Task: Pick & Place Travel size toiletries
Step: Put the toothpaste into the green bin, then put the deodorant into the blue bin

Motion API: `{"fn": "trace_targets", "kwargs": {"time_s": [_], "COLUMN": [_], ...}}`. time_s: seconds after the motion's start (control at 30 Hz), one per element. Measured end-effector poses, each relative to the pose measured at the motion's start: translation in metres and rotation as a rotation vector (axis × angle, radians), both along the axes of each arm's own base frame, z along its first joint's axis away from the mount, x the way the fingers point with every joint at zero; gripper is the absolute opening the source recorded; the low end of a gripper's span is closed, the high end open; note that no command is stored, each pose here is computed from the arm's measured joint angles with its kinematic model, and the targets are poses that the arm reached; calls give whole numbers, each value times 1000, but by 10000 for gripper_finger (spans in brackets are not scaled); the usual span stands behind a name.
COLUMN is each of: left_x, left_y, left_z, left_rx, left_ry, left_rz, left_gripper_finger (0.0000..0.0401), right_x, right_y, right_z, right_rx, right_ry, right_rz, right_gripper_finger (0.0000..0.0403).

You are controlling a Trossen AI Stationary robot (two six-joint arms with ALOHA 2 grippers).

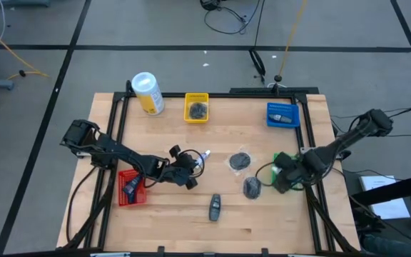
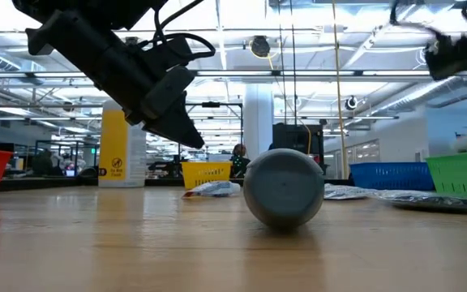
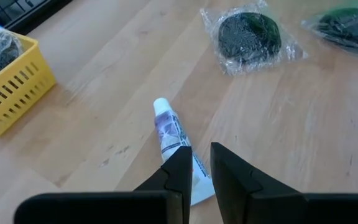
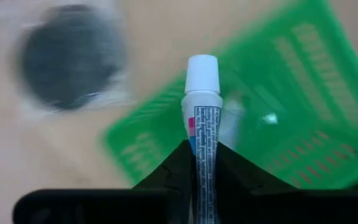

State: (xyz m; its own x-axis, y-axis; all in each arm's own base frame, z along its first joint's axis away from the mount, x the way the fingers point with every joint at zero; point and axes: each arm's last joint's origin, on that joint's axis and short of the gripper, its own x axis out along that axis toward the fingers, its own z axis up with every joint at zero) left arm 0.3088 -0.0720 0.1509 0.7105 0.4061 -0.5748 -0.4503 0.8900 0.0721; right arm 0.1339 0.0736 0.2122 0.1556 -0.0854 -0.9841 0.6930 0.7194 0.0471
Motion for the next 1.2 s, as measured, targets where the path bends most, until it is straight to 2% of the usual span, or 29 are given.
{"fn": "trace_targets", "kwargs": {"time_s": [0.1,0.2,0.4,0.5,0.6,0.67,0.83,0.97,1.07,1.13,1.2], "left_x": [0,1,1,2,3,4,8,8,4,0,-3], "left_y": [0,0,0,-1,-4,-6,-16,-32,-48,-59,-68], "left_z": [0,1,1,2,4,6,15,22,25,26,27], "left_rx": [-3,-7,-8,-9,3,15,66,118,144,139,120], "left_ry": [-6,-20,-23,-32,-47,-66,-139,-190,-210,-225,-246], "left_rz": [1,1,1,-3,-25,-46,-124,-216,-283,-316,-338], "left_gripper_finger": [61,61,60,60,61,60,61,60,60,61,60], "right_x": [-11,-13,-14,-14,-6,2,32,47,46,43,42], "right_y": [-12,-18,-24,-23,-19,-15,-3,6,10,10,11], "right_z": [-16,-26,-23,-18,-10,-3,5,-15,-39,-50,-59], "right_rx": [-15,4,6,12,50,37,-195,-342,-367,-356,-343], "right_ry": [27,10,-37,-114,-274,-414,-810,-1086,-1265,-1354,-1382], "right_rz": [-112,-139,-32,0,50,110,319,591,777,824,823], "right_gripper_finger": [58,73,130,159,174,176,168,163,164,168,176]}}
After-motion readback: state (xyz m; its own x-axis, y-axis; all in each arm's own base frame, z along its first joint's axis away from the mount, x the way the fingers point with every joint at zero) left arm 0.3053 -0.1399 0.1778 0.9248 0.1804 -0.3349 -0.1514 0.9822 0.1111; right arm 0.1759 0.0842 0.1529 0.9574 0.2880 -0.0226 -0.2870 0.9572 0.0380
